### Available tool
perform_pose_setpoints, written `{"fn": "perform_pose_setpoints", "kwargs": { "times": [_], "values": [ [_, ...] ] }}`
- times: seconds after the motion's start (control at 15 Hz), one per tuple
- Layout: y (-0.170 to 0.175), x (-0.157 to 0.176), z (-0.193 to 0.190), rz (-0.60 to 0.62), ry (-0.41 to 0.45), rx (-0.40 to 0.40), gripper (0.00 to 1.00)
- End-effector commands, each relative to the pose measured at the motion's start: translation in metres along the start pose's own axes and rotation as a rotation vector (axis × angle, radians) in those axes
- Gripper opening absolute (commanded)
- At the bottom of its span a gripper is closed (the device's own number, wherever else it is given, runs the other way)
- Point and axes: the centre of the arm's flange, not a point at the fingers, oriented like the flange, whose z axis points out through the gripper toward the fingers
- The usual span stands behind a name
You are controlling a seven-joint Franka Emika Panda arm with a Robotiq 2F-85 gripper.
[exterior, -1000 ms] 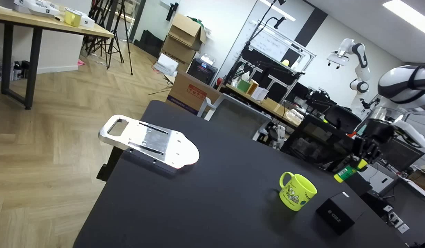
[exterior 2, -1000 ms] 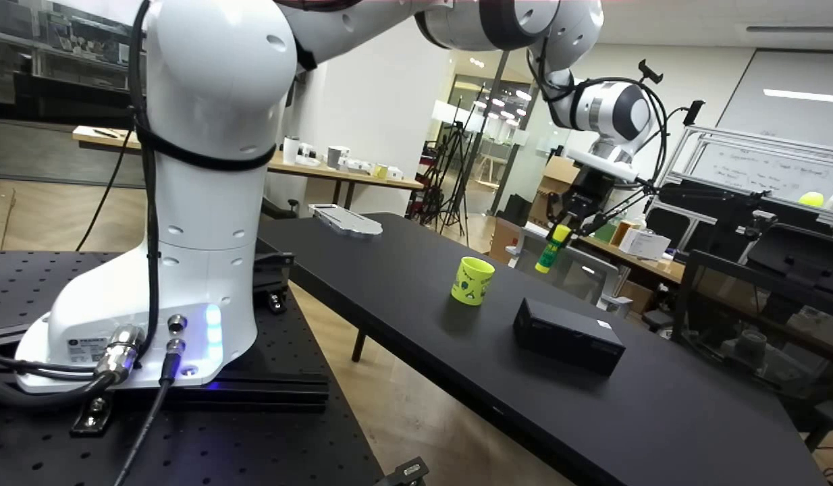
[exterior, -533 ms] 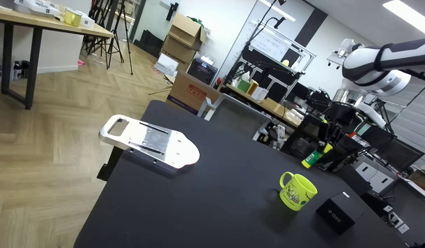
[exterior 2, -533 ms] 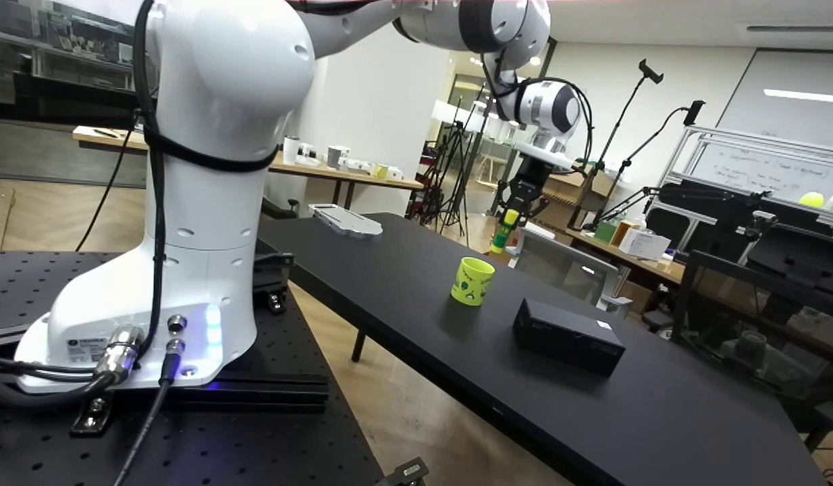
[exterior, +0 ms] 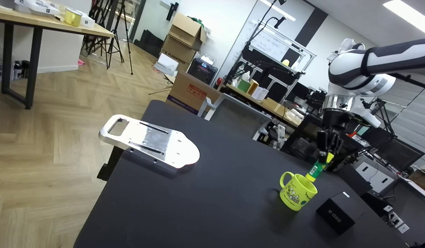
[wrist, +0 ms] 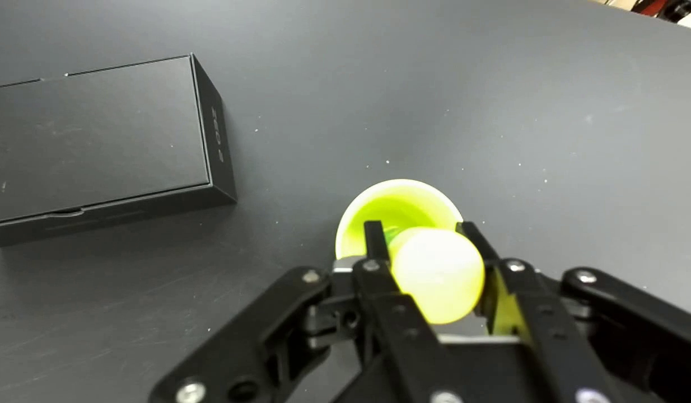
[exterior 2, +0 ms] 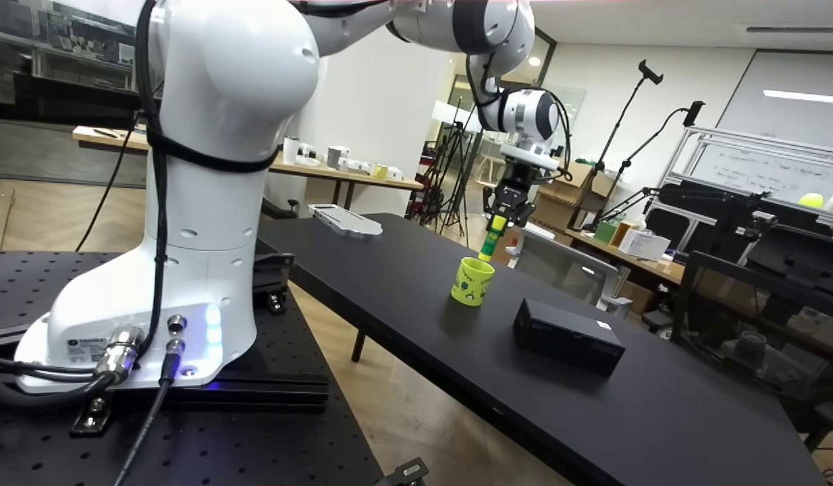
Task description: Put the glue stick inside the mug cup
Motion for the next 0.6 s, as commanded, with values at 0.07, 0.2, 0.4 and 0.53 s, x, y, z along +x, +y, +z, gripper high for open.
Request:
{"fn": "perform_pose_setpoints", "kwargs": {
  "times": [0.07, 0.2, 0.4, 0.53],
  "values": [
    [-0.003, 0.002, 0.035, 0.003, 0.026, 0.040, 0.09],
    [-0.005, 0.008, 0.052, -0.009, 0.040, 0.046, 0.09],
    [-0.012, 0.013, 0.063, -0.025, 0.100, 0.023, 0.09],
    [-0.016, 0.015, 0.055, -0.031, 0.143, 0.008, 0.60]
  ]
}}
